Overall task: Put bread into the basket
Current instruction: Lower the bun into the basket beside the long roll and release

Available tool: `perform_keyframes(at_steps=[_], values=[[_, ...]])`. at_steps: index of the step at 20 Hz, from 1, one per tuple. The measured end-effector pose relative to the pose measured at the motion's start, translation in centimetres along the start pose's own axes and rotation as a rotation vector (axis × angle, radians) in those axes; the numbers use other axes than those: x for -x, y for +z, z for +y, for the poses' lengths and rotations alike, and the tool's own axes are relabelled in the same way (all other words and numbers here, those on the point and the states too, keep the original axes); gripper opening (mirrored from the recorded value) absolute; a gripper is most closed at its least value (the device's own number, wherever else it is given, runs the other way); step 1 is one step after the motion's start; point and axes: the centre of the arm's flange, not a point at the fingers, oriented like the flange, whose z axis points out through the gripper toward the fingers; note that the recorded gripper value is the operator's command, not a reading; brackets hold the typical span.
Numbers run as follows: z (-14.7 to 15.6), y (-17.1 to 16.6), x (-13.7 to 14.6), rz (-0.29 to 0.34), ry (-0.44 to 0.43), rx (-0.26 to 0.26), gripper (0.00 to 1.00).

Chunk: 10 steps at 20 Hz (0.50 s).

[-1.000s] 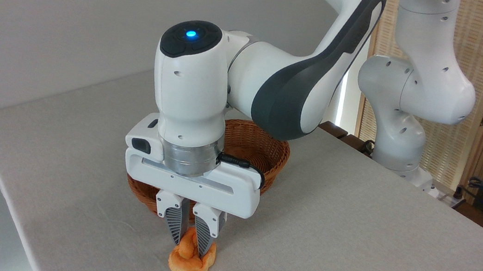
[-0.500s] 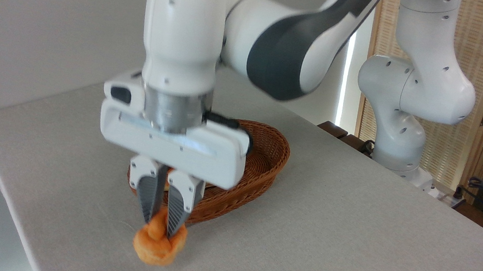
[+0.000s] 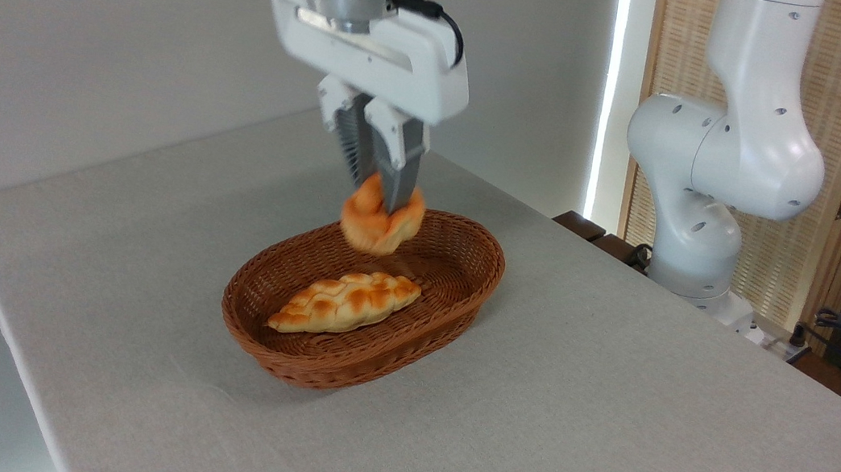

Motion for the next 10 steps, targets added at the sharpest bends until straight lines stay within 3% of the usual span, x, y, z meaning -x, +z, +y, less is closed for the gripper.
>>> perform_keyframes(at_steps=[1,6,10], values=[[1.8,1.1,0.2,-0.028,0.042,0.011,0.61],[6.9,6.9,0.3,-0.111,0.153,0.026,0.98],[7.2,10.2,-0.2,-0.111,0.174,0.014,1.0]])
